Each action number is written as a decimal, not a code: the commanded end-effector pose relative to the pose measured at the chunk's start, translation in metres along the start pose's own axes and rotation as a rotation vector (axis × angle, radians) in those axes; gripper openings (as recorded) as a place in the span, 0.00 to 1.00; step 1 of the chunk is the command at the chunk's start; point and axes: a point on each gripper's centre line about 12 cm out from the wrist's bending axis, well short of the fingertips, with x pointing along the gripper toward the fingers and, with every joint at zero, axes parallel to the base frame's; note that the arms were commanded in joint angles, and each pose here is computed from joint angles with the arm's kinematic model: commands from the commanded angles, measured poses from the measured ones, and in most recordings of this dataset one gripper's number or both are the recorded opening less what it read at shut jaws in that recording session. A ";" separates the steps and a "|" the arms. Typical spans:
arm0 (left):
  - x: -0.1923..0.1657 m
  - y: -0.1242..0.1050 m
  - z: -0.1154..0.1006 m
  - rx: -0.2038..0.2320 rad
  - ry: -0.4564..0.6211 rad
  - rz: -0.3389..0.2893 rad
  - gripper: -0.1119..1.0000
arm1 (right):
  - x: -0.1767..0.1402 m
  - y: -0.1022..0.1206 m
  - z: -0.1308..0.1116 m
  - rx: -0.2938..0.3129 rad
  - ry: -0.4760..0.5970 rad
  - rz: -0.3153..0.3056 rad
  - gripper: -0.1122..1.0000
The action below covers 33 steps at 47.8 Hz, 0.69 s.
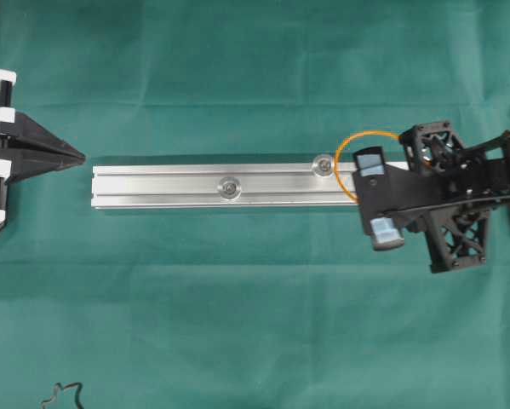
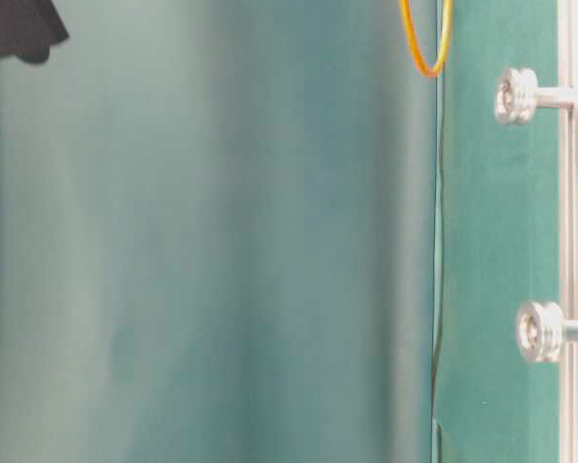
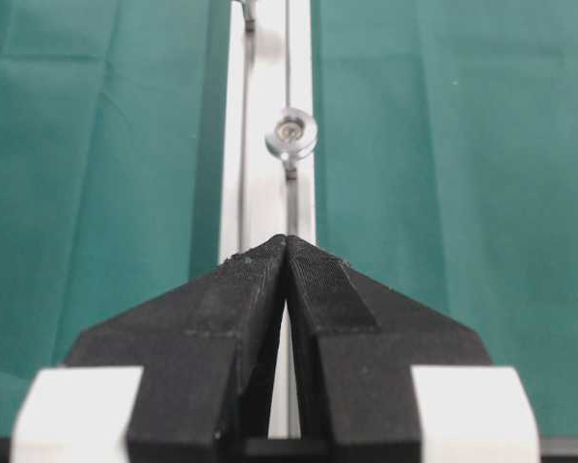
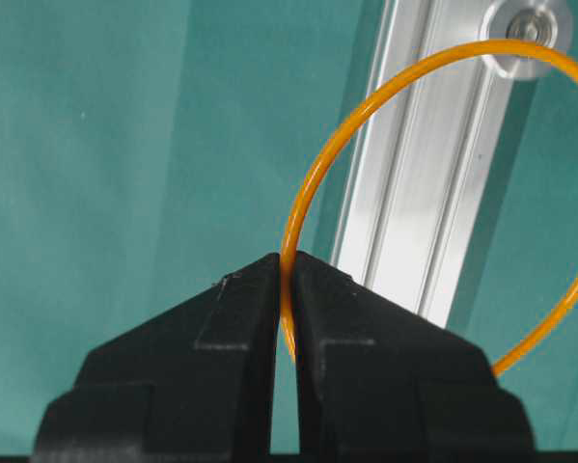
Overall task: Hook the rubber onto the shaft.
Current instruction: 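Lift the band with the right gripper and pull it leftward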
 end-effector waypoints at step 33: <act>-0.002 0.000 0.012 0.005 -0.031 0.000 0.10 | 0.006 -0.003 0.064 -0.020 -0.065 -0.041 0.16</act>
